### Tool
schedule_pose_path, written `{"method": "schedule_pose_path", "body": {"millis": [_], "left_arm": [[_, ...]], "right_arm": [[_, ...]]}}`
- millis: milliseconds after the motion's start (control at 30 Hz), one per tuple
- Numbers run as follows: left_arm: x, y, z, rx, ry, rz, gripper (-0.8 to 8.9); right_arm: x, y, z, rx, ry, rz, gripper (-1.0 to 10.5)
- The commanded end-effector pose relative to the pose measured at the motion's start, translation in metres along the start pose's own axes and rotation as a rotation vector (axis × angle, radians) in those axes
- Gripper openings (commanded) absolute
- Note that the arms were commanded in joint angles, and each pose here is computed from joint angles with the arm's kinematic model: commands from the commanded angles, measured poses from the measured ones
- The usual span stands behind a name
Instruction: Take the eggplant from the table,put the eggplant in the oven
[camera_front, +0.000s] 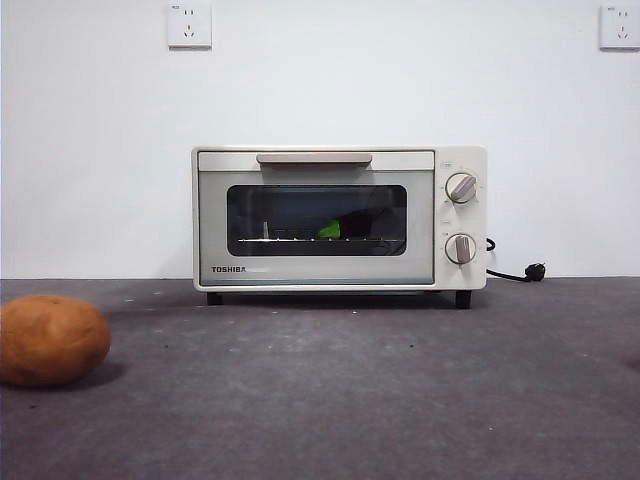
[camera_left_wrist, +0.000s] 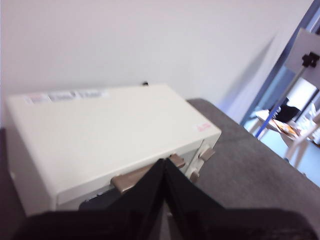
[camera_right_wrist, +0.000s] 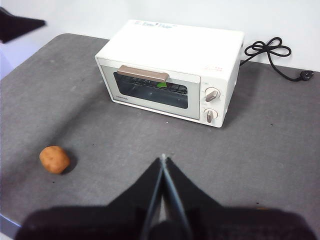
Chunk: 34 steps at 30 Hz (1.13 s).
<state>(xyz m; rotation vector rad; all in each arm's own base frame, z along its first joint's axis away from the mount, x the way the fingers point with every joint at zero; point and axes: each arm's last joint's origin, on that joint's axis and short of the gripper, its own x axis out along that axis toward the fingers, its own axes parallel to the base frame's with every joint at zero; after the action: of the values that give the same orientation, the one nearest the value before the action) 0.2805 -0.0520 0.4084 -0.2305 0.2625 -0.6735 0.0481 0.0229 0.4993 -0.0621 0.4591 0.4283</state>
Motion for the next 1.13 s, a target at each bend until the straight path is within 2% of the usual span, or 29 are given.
{"method": "schedule_pose_path", "body": {"millis": [33, 333, 533, 767, 1133], "left_arm": [[-0.020, -0.015, 0.006, 0.026, -0.027, 0.024, -0.06], [-0.083, -0.052, 0.010, 0.046, -0.069, 0.148, -0.06], [-0.112, -0.067, 0.009, 0.055, -0.116, 0.263, -0.06], [-0.127, -0.076, 0.010, 0.071, -0.152, 0.254, -0.05], [-0.128, -0.077, 0.010, 0.071, -0.154, 0.252, -0.04]], "right_arm": [[-0.001, 0.000, -0.002, 0.007, 0.021, 0.003, 0.0], [0.000, 0.000, -0.002, 0.007, 0.022, 0.003, 0.0], [0.000, 0.000, -0.002, 0.007, 0.021, 0.003, 0.0], [0.000, 0.000, -0.002, 0.007, 0.022, 0.003, 0.0], [0.000, 0.000, -0.002, 0.007, 0.022, 0.003, 0.0]]}}
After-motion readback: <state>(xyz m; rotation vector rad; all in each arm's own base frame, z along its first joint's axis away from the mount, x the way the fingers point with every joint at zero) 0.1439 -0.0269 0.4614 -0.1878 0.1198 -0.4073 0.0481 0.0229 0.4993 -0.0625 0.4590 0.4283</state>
